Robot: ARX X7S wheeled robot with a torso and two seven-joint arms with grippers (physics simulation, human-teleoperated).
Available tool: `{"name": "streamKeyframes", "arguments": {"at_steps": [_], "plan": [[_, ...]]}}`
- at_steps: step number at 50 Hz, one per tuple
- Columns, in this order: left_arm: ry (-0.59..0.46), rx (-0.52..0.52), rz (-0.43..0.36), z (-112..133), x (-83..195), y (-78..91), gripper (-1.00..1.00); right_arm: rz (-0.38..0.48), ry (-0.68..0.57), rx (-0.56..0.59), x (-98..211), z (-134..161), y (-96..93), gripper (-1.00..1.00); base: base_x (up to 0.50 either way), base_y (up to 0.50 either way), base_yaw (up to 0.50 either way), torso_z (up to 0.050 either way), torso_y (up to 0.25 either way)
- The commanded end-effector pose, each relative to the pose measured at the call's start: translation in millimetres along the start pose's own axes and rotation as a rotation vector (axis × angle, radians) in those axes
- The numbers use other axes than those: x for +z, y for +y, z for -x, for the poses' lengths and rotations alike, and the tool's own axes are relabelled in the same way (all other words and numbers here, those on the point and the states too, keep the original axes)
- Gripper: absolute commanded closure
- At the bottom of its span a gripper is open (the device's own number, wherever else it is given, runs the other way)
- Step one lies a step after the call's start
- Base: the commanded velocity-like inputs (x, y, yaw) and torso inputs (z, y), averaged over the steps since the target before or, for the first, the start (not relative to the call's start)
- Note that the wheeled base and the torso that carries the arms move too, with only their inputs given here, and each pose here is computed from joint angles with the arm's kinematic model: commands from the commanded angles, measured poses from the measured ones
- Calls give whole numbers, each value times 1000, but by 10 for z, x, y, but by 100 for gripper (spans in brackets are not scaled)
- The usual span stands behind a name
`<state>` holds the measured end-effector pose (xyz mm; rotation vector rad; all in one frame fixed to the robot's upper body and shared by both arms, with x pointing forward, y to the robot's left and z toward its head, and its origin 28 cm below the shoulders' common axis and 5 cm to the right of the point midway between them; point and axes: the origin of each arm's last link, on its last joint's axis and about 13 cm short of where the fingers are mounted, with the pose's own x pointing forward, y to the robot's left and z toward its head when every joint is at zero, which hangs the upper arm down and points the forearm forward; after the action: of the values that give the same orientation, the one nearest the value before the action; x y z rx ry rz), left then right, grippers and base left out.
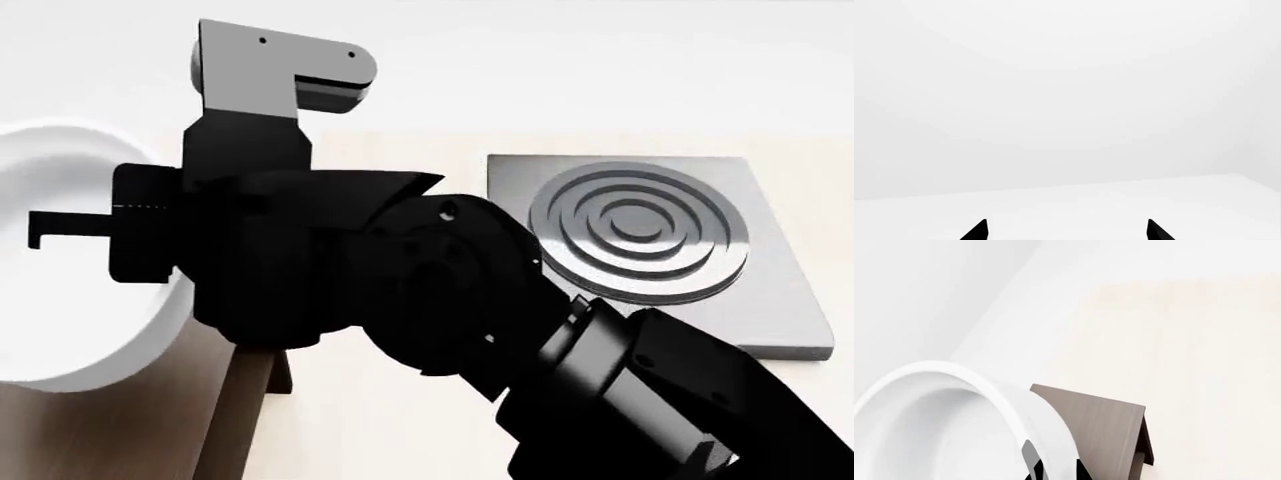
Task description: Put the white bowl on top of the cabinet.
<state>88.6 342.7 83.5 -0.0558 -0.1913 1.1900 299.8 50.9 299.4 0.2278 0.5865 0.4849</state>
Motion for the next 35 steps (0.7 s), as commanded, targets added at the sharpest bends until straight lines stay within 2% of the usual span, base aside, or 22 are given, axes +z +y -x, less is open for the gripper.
{"name": "streamKeyframes", "arguments": {"at_steps": [1,35], "plan": [[0,-2,-2,5,1,-2,-100,-28,-42,2,58,33,-43,100,0,0,0,0,0],[0,-3,-2,0,-2,-8,-100,-48,-8,14,-7,-19,-102,100,0,0,0,0,1]]}}
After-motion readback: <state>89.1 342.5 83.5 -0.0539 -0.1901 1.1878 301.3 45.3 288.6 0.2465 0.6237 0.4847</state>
